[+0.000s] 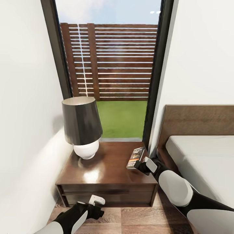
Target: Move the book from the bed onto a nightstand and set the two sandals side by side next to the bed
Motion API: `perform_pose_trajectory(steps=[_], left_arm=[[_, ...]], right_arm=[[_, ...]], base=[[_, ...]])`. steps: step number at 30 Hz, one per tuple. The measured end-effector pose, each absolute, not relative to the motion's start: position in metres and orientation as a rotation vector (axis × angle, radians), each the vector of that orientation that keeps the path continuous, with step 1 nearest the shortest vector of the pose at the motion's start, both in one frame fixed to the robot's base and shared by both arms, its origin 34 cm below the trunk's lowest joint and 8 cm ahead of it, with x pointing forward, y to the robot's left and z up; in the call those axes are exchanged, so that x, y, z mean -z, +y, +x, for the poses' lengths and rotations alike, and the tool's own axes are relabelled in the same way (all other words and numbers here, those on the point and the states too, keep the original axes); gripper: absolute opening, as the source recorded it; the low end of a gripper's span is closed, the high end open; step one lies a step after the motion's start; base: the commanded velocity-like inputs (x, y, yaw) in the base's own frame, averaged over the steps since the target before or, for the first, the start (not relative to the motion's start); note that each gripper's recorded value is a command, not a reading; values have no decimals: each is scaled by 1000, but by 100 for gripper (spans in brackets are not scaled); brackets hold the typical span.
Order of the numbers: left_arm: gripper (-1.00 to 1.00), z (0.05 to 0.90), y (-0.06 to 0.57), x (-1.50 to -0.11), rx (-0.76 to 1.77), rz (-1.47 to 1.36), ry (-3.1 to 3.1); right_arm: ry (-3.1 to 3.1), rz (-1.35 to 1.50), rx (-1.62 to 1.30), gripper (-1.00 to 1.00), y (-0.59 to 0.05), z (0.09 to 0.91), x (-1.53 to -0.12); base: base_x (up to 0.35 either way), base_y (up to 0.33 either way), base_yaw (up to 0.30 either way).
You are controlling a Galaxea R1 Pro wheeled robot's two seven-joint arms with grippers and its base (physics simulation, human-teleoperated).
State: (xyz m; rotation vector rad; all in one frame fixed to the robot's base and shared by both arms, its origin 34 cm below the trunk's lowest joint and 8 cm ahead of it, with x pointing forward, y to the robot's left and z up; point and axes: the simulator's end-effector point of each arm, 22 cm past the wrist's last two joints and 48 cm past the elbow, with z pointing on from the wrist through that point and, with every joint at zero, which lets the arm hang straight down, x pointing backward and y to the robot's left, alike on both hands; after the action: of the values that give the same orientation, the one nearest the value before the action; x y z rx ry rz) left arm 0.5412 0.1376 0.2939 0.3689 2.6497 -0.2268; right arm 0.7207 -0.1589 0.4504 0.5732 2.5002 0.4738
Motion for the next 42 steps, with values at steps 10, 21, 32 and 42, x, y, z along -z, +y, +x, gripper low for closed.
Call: perform_pose_trajectory(steps=[10, 21, 32, 42], left_arm=[[100, 540, 137, -289, 227, 371, 2649], [100, 537, 137, -278, 228, 371, 2649], [100, 537, 137, -278, 228, 371, 2649], [100, 537, 137, -278, 228, 373, 2649]], right_arm=[[2497, 575, -473, -100, -160, 721, -447], [2490, 647, -445, -100, -167, 721, -440], [2493, 639, -423, -100, -170, 722, -442], [2508, 598, -385, 100, -174, 721, -440]], base=[[0, 0, 0], [0, 0, 0], [0, 0, 0], [0, 0, 0]])
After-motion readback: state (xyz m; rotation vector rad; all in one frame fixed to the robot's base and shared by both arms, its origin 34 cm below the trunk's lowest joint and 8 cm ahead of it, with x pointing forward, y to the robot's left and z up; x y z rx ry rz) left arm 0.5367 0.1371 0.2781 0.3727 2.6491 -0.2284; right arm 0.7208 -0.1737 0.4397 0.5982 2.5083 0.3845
